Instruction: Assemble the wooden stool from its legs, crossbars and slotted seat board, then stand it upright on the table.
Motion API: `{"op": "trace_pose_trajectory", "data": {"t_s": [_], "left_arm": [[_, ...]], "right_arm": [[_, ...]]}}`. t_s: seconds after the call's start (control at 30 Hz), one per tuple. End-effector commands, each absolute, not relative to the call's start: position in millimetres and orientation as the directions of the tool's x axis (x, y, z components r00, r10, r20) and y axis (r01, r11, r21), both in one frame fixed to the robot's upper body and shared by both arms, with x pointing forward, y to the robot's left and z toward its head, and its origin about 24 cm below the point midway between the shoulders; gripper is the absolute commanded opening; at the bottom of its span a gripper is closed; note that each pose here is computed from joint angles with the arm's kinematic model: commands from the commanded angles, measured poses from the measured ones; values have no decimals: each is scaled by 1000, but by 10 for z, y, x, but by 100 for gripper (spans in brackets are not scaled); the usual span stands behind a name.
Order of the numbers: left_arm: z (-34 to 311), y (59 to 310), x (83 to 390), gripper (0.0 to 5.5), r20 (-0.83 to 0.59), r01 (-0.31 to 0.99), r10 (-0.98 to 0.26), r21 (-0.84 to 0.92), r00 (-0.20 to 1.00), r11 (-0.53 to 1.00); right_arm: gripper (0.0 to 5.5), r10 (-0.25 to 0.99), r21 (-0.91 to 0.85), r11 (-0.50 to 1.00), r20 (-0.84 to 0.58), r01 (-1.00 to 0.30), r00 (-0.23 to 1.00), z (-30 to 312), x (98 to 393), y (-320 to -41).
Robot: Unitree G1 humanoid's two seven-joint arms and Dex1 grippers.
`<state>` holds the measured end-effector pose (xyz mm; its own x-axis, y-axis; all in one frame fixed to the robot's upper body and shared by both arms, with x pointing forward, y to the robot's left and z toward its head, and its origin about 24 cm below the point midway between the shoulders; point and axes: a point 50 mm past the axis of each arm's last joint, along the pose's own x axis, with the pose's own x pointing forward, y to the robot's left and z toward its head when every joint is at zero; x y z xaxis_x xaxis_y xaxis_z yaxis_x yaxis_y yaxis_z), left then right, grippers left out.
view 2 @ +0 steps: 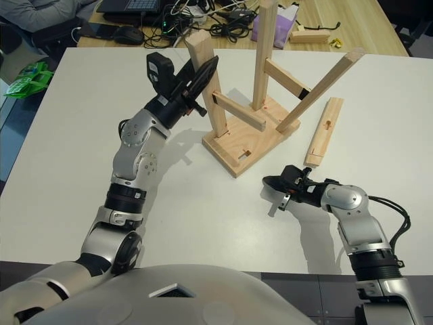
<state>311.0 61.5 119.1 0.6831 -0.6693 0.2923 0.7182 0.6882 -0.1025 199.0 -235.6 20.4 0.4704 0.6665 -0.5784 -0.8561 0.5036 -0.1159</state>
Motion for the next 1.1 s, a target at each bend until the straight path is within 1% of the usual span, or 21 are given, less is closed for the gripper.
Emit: {"op": "trace_pose_trajectory", "data": {"t_s": [0.03, 0.13, 0.2, 0.27, 0.4, 0.5, 0.57, 0.6, 0.67, 0.7, 0.77, 0.83, 0.93, 0.97, 1.03, 1.1], "left_arm": [[1184, 618, 3084, 102, 279, 738, -697, -69, 660, 671], [1056, 559, 3021, 102, 243, 748, -715, -81, 656, 659], [857, 492, 2927, 102, 190, 744, -722, -92, 665, 661], [737, 429, 2836, 102, 160, 743, -728, -73, 667, 665], [639, 338, 2725, 102, 145, 727, -718, -8, 681, 687], [634, 264, 2669, 102, 134, 738, -744, 100, 655, 668], [601, 253, 2672, 102, 111, 737, -745, 115, 657, 667], [565, 265, 2688, 102, 88, 732, -733, 51, 675, 680], [404, 345, 2749, 102, -12, 680, -689, -152, 724, 717], [325, 385, 2769, 102, -62, 653, -676, -207, 734, 729], [196, 452, 2804, 102, -150, 615, -655, -242, 740, 750], [152, 474, 2824, 102, -189, 614, -654, -229, 733, 755], [266, 386, 2787, 102, -164, 706, -703, -51, 692, 707], [290, 359, 2764, 102, -158, 722, -715, -24, 681, 692], [300, 352, 2759, 102, -151, 719, -715, -33, 683, 694], [402, 385, 2814, 103, -73, 679, -685, -93, 725, 728]], "right_arm": [[0, 646, -71, 525, -616, -848, 451, 97, 1917, -2368], [0, 646, -73, 528, -612, -846, 456, 98, 1925, -2363], [0, 644, -78, 530, -610, -844, 461, 102, 1929, -2366], [0, 644, -80, 530, -611, -844, 462, 106, 1937, -2369], [0, 642, -81, 530, -611, -844, 462, 114, 1946, -2379], [0, 640, -83, 530, -613, -844, 463, 121, 1949, -2391], [0, 639, -83, 531, -613, -843, 464, 122, 1954, -2396], [0, 640, -83, 531, -613, -843, 464, 122, 1959, -2396], [0, 640, -83, 532, -612, -843, 464, 123, 1966, -2394], [0, 640, -83, 532, -612, -843, 465, 123, 1966, -2394], [0, 640, -82, 532, -612, -843, 464, 121, 1959, -2393], [0, 641, -83, 532, -611, -843, 465, 120, 1956, -2391], [0, 639, -87, 532, -612, -842, 466, 119, 1967, -2396], [0, 638, -88, 533, -612, -842, 467, 118, 1968, -2398], [0, 636, -90, 534, -613, -841, 469, 114, 1973, -2400], [0, 633, -96, 533, -614, -841, 471, 110, 1978, -2402]]}}
